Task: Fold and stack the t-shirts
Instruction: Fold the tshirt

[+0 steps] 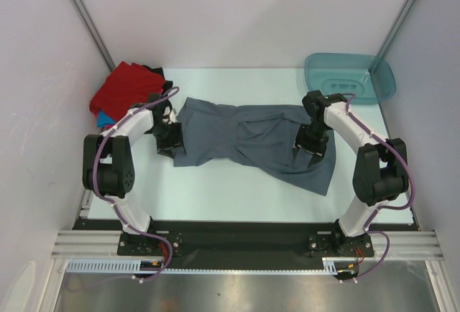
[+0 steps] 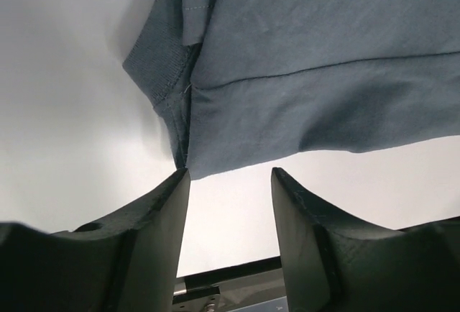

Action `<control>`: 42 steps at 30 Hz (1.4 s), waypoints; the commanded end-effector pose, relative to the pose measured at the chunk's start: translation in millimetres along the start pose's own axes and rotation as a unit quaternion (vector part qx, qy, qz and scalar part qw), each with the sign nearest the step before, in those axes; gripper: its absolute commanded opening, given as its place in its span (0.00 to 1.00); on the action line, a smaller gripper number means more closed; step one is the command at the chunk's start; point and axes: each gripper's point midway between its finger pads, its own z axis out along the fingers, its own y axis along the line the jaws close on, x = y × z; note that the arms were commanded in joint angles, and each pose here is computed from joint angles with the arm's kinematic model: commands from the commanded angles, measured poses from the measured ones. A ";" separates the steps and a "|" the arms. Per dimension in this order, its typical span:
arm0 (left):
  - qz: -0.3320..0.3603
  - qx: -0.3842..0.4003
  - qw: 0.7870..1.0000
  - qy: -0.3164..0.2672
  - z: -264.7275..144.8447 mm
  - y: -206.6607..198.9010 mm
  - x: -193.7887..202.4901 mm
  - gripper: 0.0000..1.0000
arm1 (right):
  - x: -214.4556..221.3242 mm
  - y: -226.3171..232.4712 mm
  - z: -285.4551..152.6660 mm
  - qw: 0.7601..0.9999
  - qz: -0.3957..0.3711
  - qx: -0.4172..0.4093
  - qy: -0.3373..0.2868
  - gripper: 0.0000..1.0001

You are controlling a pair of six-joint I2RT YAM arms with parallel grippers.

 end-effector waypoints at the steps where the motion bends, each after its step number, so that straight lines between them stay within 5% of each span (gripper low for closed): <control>1: 0.003 -0.007 1.000 -0.019 -2.8 0.9 -14.1 0.54 | 0.2 -0.7 -4.1 1.000 -0.004 -0.004 -0.004 0.59; 25: 0.000 -0.030 1.000 0.005 16.5 13.2 -10.1 0.43 | 0.3 1.6 -1.8 1.000 -0.005 -0.007 0.001 0.59; 35: 0.002 -0.027 0.999 0.018 18.6 13.3 -1.9 0.02 | -0.2 2.8 -0.2 1.000 -0.004 -0.008 0.005 0.58; 42: 0.021 -0.056 0.997 0.053 8.5 25.5 16.4 0.00 | 1.9 -6.0 -1.2 1.000 -0.008 0.012 0.006 0.58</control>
